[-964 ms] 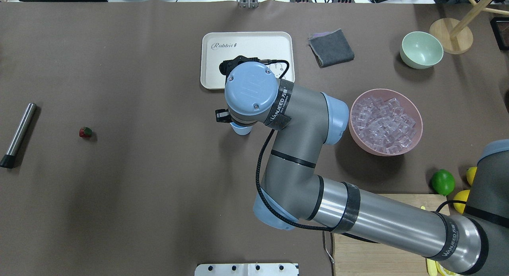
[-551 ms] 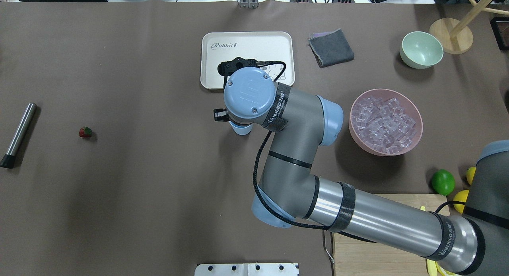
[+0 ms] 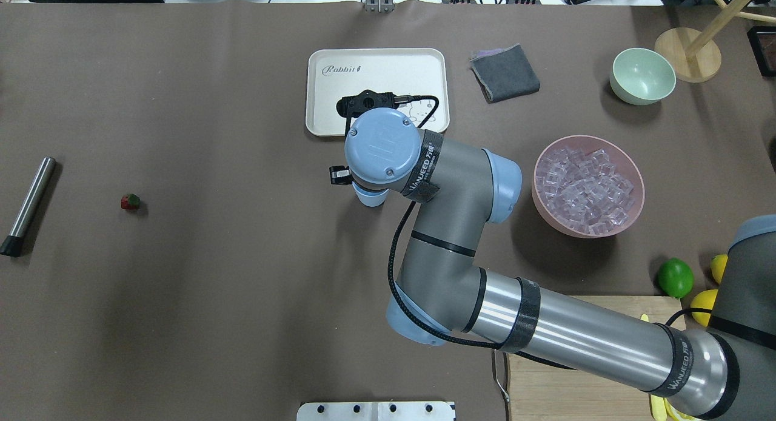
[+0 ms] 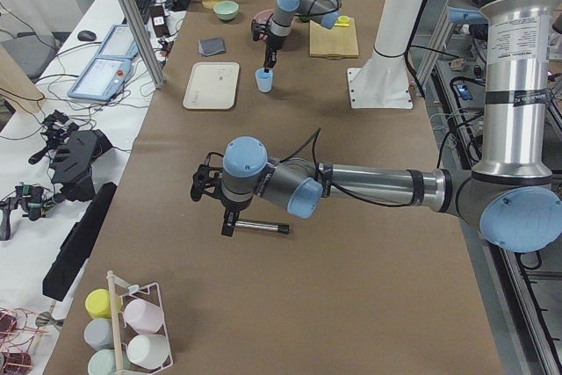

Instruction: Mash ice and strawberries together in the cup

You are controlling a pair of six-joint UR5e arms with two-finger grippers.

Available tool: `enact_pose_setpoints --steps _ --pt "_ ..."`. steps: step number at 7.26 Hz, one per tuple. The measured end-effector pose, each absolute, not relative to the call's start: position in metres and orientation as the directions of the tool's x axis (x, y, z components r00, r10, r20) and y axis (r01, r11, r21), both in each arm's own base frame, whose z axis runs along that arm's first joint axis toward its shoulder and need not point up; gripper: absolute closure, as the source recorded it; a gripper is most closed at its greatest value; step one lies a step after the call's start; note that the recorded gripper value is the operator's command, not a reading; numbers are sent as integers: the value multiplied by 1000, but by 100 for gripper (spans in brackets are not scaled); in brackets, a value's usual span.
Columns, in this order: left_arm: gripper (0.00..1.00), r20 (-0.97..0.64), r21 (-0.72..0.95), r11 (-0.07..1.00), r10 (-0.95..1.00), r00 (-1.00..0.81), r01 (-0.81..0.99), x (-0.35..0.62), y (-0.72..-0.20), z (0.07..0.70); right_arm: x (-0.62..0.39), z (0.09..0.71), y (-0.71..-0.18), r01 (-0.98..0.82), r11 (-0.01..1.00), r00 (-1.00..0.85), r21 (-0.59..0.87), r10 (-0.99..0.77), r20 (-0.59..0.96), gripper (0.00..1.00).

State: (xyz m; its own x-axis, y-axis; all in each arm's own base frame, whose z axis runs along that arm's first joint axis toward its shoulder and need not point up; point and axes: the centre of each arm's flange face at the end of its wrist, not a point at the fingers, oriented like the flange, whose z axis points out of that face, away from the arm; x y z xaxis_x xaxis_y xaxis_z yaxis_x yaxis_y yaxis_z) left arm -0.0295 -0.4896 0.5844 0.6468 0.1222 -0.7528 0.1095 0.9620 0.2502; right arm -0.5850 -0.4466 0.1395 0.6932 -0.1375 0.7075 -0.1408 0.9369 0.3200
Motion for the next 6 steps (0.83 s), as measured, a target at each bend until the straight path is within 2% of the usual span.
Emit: enact_pose_setpoints --steps 4,6 --pt "3 -752 246 963 121 648 106 -30 -484 589 -508 196 -439 -38 917 696 396 -260 669 20" --pt "3 -752 244 964 119 648 107 -31 -480 592 -446 241 -454 6 934 694 358 -262 671 20"
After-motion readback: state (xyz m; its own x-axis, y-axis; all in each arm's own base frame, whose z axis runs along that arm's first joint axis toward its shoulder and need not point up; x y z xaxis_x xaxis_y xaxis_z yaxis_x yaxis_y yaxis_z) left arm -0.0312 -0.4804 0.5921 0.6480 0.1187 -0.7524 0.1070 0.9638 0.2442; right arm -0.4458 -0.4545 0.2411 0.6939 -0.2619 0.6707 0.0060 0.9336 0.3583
